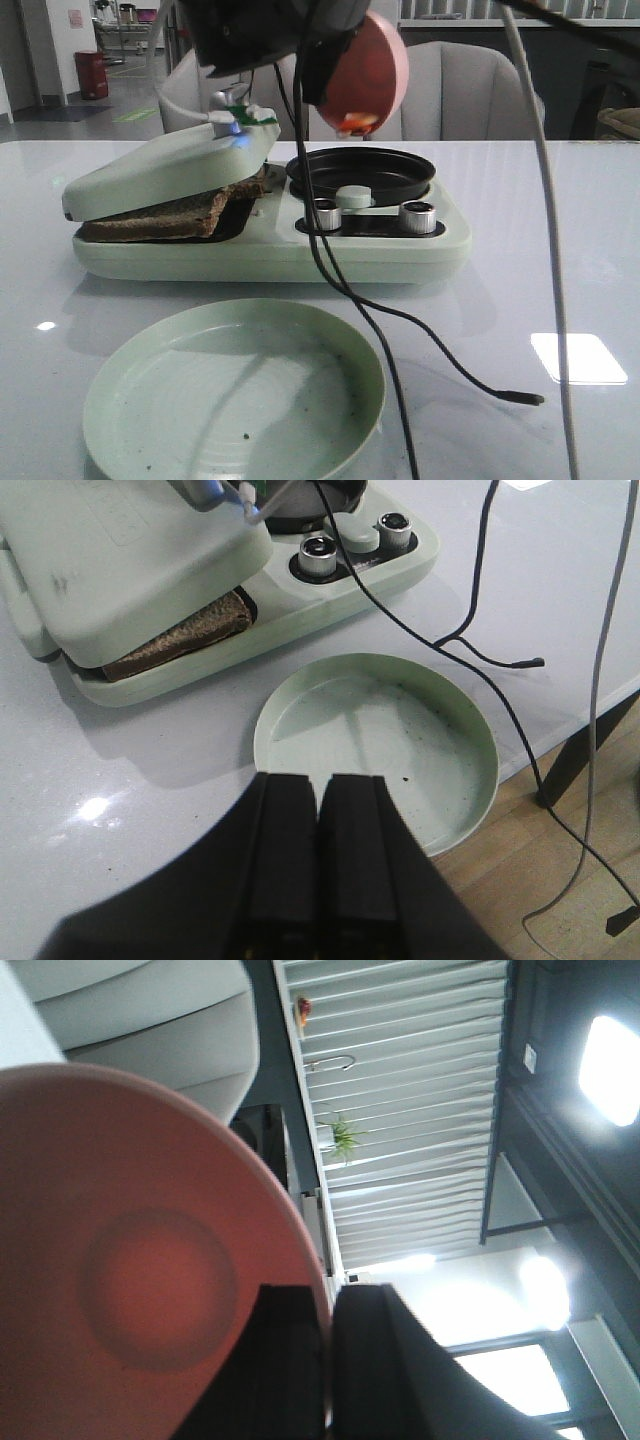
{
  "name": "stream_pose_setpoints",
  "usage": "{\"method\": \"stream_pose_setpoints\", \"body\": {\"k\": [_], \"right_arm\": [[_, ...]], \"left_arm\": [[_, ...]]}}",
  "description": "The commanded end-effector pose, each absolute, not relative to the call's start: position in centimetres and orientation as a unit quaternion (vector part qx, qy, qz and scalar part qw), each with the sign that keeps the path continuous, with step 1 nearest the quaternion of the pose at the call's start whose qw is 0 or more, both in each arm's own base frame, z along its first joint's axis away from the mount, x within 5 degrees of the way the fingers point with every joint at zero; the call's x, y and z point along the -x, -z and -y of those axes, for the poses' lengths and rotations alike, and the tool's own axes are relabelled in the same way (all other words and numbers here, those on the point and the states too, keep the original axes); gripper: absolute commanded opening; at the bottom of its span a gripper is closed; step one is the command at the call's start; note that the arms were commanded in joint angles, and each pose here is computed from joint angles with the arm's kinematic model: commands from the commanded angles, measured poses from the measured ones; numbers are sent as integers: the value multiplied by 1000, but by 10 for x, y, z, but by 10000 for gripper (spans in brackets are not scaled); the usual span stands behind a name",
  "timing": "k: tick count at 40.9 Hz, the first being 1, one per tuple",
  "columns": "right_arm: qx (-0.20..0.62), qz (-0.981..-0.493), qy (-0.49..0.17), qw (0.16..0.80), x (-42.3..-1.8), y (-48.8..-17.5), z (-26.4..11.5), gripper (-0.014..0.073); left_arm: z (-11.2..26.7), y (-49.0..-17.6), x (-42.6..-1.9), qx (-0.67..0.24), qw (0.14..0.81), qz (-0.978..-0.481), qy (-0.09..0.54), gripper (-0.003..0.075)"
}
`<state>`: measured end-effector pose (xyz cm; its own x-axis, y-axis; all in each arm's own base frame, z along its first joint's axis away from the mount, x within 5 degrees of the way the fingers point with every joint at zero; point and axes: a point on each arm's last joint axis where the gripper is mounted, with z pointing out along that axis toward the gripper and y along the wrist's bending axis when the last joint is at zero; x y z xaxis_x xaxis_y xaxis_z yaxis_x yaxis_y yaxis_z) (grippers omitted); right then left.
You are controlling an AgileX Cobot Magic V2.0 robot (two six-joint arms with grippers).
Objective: Make breakfast with bread and shrimp
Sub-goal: 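Tilt the pink bowl to pour the shrimp into the pan, then return the pink bowl to the table and release it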
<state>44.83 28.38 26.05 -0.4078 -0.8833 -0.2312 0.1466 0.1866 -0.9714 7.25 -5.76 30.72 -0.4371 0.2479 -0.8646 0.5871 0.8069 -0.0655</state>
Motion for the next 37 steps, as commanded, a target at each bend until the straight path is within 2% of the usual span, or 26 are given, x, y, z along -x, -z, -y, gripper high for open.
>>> {"method": "stream_pose_setpoints", "body": {"k": [1,18,28,31,37], "right_arm": [[200,-594,616,477,-429,-323,-267,19],[169,-603,600,498,-415,-363,-255,19],[120,-715,487,487,-397,-400,-222,19],[96,-759,437,473,-393,-410,-203,19],[41,-856,296,421,-388,-424,-151,19]], "left_arm": [[60,-322,-74,-245,503,-804,202,101],[60,-322,-74,-245,503,-804,202,101],[60,-322,-74,-245,503,-804,202,101],[60,-322,-74,-245,503,-804,202,101],[60,-322,-74,-245,503,-804,202,101]]}}
